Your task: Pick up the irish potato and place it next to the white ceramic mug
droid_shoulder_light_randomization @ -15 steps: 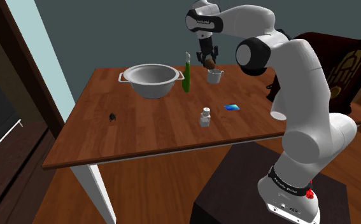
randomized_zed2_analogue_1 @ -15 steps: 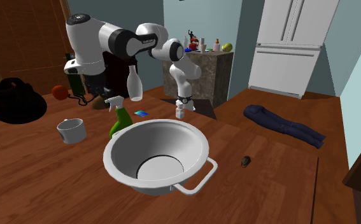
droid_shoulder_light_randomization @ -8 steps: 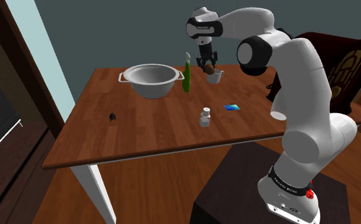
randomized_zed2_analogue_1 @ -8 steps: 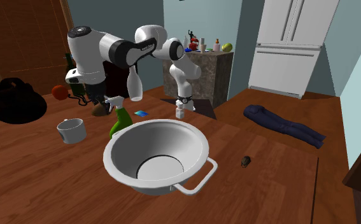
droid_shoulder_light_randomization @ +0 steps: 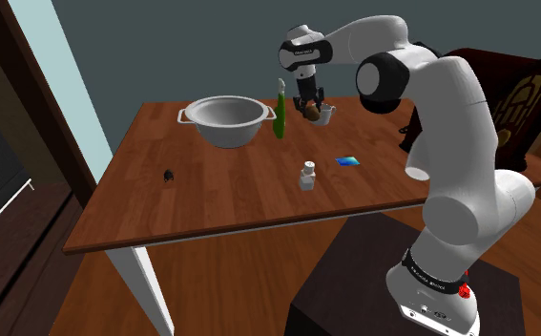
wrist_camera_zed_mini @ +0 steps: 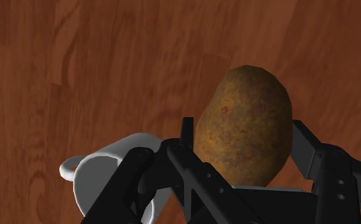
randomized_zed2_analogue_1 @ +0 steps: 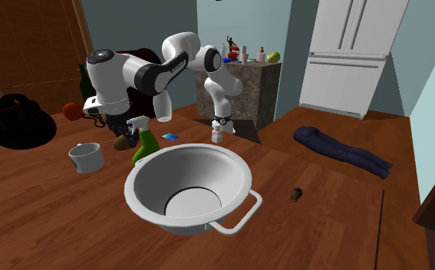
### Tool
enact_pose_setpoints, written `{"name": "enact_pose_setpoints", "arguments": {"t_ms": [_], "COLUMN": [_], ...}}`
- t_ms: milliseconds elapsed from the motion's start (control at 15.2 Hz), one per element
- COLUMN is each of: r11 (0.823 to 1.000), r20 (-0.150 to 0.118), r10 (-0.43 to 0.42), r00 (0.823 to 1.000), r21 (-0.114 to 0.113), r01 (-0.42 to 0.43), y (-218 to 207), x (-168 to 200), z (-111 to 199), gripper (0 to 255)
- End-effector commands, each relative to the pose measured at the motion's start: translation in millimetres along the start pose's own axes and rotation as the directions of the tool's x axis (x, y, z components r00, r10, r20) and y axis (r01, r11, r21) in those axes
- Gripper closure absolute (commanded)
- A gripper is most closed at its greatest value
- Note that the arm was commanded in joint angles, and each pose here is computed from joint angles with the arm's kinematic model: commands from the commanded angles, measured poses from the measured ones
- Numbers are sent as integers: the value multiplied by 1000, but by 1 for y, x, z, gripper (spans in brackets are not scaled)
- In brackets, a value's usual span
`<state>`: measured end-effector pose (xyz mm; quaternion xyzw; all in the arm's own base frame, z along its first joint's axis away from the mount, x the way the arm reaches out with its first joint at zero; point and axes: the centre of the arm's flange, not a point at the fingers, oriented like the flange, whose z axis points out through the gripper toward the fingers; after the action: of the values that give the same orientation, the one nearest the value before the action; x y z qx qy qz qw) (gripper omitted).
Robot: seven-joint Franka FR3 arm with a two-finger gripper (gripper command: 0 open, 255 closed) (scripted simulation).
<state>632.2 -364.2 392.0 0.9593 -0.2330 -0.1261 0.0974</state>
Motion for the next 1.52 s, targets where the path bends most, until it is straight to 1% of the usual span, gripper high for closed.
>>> {"name": "enact_pose_setpoints", "arguments": {"t_ms": [0,594,1122,1188,1452], "r11": [1000,1000,1000,1000,1000], "r20": [-1,-1,-1,-1,-1], "r10": [0,0,0,0,0], "r00": [1000,1000,1000,1000,1000], "r21": [0,0,0,0,0], "r01": [0,0,0,0,0], "y": [-3,-15,-15,-15,-15], "x": [2,11,11,11,11], "z": [10,57,57,57,57], "gripper": [255,255,255,0,0]}}
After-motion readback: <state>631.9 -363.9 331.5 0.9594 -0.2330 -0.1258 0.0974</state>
